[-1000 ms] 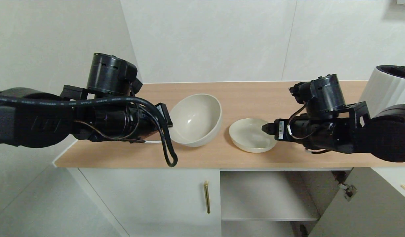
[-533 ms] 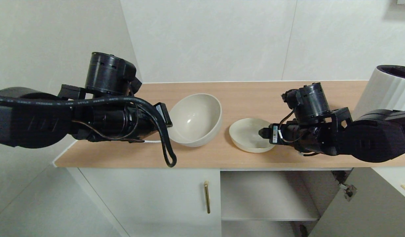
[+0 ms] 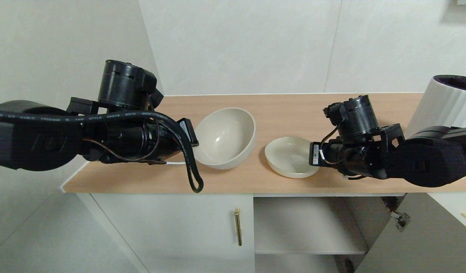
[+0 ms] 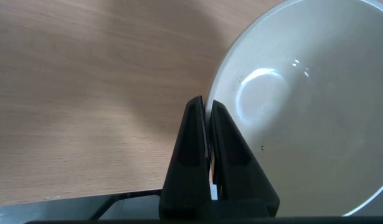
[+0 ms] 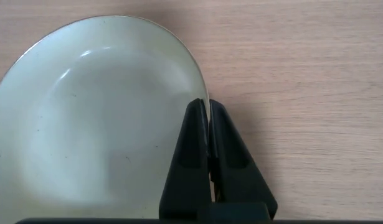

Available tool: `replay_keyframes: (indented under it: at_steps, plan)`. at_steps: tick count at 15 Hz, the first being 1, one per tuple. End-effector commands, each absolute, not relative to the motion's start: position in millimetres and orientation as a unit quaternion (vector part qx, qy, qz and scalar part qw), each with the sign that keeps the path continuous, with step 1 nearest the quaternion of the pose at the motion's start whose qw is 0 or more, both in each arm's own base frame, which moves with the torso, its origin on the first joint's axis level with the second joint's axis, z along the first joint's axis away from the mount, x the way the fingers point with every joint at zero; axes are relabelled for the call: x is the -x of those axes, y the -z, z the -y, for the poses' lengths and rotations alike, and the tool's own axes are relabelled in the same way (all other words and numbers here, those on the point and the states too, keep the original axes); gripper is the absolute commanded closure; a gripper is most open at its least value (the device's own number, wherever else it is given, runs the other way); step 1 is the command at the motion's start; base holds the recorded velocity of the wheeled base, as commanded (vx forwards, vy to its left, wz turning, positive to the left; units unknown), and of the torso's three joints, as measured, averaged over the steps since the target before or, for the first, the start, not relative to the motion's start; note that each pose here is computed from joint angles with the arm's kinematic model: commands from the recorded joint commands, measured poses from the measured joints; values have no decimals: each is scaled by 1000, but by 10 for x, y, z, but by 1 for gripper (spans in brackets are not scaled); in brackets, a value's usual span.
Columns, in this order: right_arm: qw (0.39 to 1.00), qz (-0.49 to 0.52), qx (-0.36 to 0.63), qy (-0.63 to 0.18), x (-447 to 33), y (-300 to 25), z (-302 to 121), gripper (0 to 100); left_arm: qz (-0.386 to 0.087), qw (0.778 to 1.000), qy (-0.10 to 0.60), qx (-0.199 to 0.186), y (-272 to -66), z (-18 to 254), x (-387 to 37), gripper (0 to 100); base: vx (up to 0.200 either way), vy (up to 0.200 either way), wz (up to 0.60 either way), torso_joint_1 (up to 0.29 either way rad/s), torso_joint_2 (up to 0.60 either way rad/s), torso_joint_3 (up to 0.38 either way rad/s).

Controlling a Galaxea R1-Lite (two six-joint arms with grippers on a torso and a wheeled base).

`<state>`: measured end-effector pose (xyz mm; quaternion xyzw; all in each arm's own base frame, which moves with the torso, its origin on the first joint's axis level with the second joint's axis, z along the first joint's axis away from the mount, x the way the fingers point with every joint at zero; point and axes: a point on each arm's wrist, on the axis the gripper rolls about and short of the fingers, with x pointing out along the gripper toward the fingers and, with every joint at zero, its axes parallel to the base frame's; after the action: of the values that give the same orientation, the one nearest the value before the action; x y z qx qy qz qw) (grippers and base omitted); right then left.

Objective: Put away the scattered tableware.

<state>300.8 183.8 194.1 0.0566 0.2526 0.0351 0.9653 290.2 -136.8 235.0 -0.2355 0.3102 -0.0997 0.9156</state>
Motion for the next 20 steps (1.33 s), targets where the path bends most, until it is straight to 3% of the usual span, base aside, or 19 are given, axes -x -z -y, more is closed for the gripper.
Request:
replay_keyframes:
  at_steps: [1, 5, 9, 12, 20]
  plan:
    - [966, -251, -57, -36, -2999, -1958, -1833, 100, -309, 916, 100, 236, -2358, 1366, -2898, 100, 0, 0, 0, 0, 0, 0]
    - [968, -233, -74, -50, -2875, -2156, -1758, 100, -305, 916, 102, 238, -2401, 1312, -2773, 100, 0, 0, 0, 0, 0, 0]
    - [955, -236, -106, -144, -2400, -2502, -1500, 100, -286, 922, 111, 234, -2516, 1151, -2384, 100, 0, 0, 0, 0, 0, 0]
    - [952, -242, -105, -156, -2120, -2597, -1327, 100, -276, 930, 130, 207, -2530, 1020, -2051, 100, 0, 0, 0, 0, 0, 0]
    - [934, -305, -74, -171, -1736, -2356, -1135, 100, -301, 924, 134, 195, -2364, 990, -1887, 100, 0, 0, 0, 0, 0, 0]
